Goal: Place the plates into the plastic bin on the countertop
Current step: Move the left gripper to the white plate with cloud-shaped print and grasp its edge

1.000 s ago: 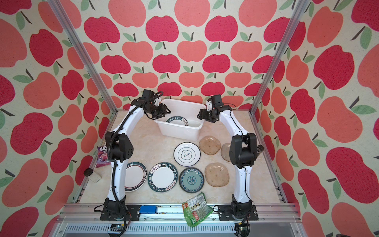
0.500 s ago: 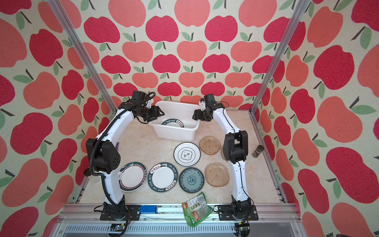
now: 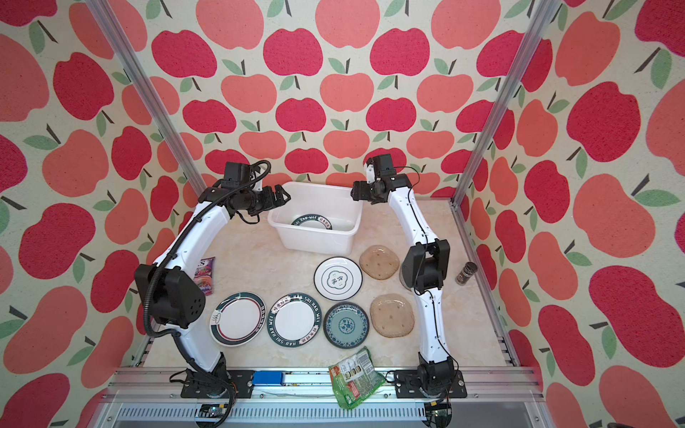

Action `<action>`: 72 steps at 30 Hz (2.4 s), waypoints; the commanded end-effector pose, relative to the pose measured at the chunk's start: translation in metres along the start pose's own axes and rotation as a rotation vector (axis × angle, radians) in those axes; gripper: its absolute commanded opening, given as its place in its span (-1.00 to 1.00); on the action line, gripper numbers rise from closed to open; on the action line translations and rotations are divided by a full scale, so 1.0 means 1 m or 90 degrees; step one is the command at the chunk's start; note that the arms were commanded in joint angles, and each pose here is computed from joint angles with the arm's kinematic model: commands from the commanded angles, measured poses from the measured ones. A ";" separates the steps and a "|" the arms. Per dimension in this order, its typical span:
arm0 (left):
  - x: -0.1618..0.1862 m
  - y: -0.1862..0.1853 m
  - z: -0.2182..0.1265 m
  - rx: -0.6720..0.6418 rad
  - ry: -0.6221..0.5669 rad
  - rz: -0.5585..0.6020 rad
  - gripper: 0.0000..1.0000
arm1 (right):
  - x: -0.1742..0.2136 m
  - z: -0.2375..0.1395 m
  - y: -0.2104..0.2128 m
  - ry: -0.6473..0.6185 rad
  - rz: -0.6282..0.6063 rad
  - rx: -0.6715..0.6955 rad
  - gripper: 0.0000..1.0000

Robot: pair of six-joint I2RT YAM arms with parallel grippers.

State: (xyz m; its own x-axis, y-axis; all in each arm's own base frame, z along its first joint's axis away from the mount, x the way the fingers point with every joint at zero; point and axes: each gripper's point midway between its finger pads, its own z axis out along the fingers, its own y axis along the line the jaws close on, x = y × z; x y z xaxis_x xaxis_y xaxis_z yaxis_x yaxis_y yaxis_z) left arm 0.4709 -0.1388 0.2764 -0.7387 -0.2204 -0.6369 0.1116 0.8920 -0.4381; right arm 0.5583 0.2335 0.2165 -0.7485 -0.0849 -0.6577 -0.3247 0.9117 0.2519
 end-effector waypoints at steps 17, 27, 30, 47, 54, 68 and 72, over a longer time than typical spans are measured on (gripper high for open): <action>0.165 -0.002 -0.072 0.087 0.087 -0.016 0.87 | 0.006 -0.152 0.079 -0.171 -0.068 -0.094 0.64; 0.213 -0.034 0.037 0.210 0.187 -0.035 0.43 | 0.055 -0.175 0.074 -0.145 -0.042 -0.103 0.55; 0.225 -0.035 0.060 0.236 0.215 -0.051 0.26 | 0.063 -0.172 0.071 -0.140 -0.034 -0.099 0.55; 0.268 -0.027 0.119 0.229 0.315 -0.048 -0.03 | 0.075 -0.163 0.064 -0.123 -0.026 -0.093 0.54; 0.278 -0.022 0.131 0.207 0.345 -0.056 -0.23 | 0.082 -0.158 0.057 -0.116 -0.022 -0.080 0.55; 0.284 -0.019 0.137 0.227 0.358 -0.091 -0.91 | 0.086 -0.154 0.047 -0.111 -0.010 -0.070 0.56; 0.277 -0.024 0.126 0.257 0.353 -0.106 -1.00 | 0.085 -0.155 0.046 -0.115 -0.007 -0.069 0.56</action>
State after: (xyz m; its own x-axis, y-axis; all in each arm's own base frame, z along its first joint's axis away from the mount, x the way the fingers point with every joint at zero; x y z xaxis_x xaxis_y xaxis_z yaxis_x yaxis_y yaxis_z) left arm 0.3510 -0.2780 0.0329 -0.9808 0.0025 -0.1951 0.1537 0.6263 -0.7643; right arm 0.3920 0.2107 0.2723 -0.6508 -0.0433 -0.7580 -0.4105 0.8599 0.3034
